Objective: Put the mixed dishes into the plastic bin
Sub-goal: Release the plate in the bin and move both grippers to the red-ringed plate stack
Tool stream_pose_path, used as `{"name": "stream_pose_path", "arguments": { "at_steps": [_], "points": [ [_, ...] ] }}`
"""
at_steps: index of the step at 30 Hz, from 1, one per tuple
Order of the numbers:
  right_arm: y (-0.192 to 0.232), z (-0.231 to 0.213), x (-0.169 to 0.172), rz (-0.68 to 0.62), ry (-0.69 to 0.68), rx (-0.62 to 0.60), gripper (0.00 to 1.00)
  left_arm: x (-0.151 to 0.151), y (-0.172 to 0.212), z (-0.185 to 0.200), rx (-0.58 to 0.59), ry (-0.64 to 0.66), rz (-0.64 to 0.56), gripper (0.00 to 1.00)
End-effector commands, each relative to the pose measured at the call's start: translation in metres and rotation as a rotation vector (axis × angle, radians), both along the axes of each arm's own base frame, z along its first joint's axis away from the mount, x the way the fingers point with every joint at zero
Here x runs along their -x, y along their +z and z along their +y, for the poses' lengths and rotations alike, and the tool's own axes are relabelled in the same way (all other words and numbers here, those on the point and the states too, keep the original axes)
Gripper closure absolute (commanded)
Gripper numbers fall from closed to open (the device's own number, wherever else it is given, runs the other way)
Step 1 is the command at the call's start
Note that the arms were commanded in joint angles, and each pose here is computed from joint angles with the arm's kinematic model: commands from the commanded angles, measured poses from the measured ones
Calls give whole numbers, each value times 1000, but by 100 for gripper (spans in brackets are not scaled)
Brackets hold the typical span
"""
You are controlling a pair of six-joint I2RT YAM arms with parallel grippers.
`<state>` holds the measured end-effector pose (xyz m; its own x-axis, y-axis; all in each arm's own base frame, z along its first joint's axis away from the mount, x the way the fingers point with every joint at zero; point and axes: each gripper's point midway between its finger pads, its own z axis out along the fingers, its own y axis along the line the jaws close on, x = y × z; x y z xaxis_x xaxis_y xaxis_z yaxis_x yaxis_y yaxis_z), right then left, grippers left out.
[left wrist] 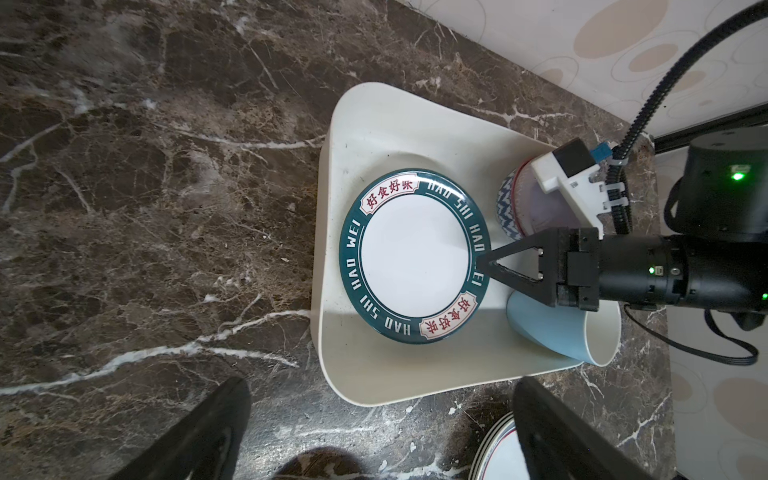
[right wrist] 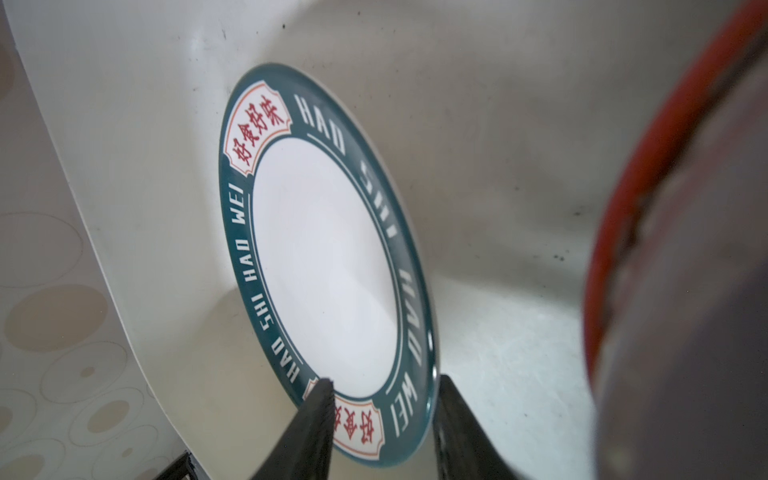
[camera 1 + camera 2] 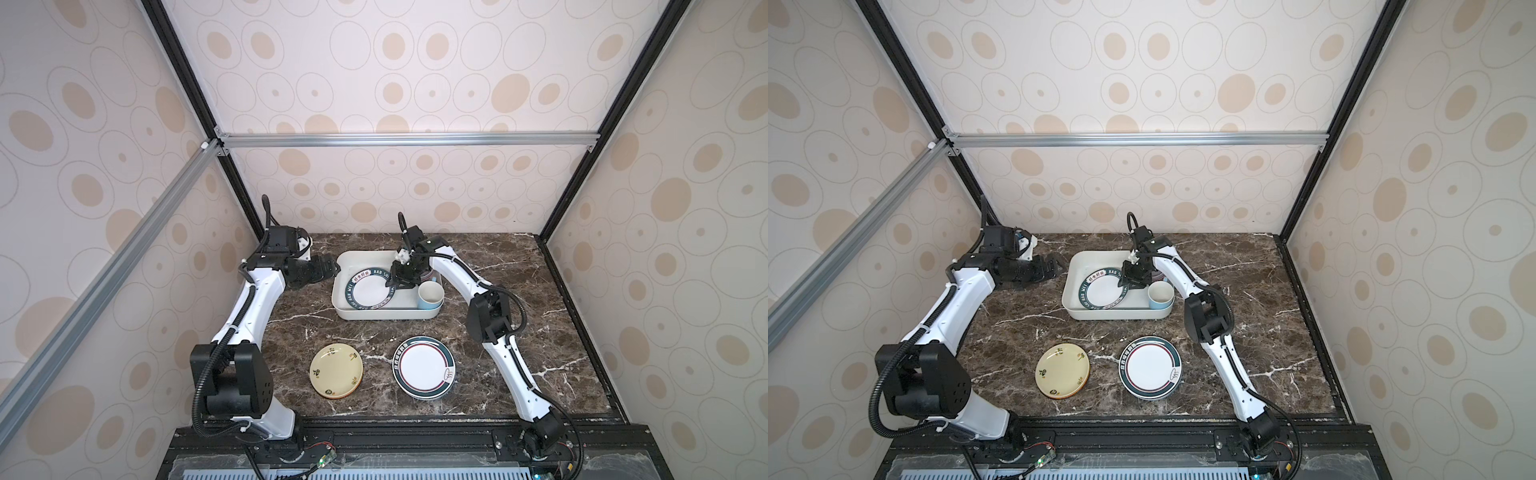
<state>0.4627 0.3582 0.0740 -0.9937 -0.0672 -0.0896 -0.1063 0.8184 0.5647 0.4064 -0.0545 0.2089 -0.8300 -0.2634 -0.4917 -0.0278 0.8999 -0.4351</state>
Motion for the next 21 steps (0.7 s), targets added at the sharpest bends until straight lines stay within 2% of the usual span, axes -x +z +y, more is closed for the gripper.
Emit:
{"name": "stream_pose_path", "arguments": {
  "at_steps": [1,7,12,16,18,21],
  "points": [
    [49,-8,13,-61,47,3,52,2,0,-8,9,-37,-11,1],
    [115,-26,38,-147,91,4,51,18,-11,-48,19,-125,7,5],
    [156,-61,76,-194,114,74,51,48,-27,-102,20,-231,34,7],
    [153,-100,123,-194,98,145,51,86,-58,-139,-14,-298,84,14],
    [145,-118,147,-178,80,163,51,106,-72,-148,-21,-307,105,26],
    [127,-140,187,-123,54,177,52,134,-90,-160,-41,-320,138,36]
  ]
}}
